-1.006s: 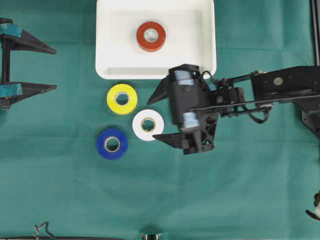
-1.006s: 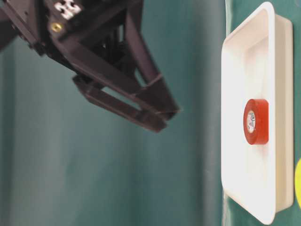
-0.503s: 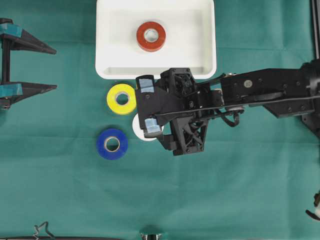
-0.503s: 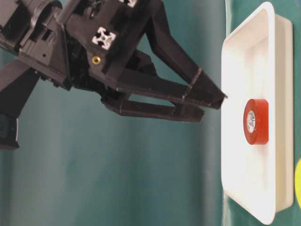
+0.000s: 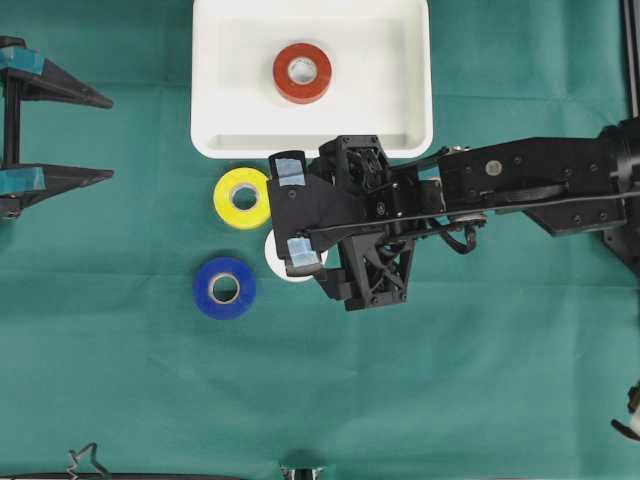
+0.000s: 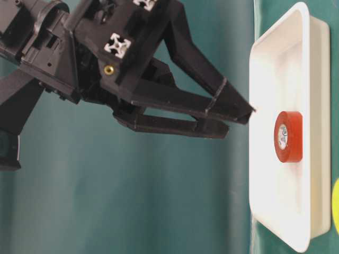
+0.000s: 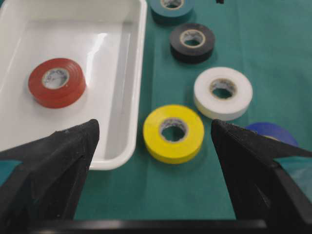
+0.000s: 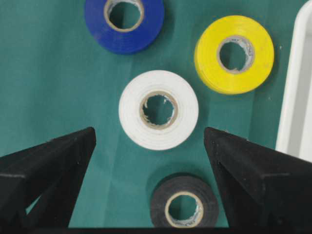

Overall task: Pick up the tape from a random location and place it into the white case.
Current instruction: 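Lower the right gripper into the white roll's hole and close on its rim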

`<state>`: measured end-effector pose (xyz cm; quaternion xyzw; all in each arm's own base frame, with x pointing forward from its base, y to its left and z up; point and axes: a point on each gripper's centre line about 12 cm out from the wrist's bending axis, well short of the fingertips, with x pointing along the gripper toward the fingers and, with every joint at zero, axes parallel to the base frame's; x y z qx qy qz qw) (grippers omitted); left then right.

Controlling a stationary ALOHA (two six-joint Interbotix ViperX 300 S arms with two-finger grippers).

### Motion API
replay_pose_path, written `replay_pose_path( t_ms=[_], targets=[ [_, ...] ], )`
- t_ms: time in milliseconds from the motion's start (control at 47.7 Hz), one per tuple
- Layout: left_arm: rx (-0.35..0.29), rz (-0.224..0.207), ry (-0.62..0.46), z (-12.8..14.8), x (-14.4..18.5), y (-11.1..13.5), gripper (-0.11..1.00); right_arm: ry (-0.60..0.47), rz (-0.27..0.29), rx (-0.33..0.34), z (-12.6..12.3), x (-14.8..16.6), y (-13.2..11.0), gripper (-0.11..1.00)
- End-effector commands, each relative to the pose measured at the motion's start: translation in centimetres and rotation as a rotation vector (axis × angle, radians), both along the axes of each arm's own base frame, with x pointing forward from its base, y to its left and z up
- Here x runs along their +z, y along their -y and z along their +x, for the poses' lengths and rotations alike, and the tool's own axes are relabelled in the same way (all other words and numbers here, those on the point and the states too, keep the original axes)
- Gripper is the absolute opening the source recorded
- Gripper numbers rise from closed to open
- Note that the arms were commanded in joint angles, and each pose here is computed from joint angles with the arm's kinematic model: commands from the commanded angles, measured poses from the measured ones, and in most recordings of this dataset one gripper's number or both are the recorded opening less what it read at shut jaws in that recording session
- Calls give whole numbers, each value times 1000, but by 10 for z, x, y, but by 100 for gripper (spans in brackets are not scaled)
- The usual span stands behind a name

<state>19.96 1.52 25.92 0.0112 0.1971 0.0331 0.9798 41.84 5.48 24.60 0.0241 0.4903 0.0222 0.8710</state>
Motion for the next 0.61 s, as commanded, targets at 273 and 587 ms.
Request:
replay_pose_path(
  t_ms=[273,587],
  targets=[
    [-3,-2,12,2,5,1,94,38,4,1,3,14,-1,92],
    [-3,-1,9,2,4,0,94,18,4,-3,4,5,-1,92]
  ],
)
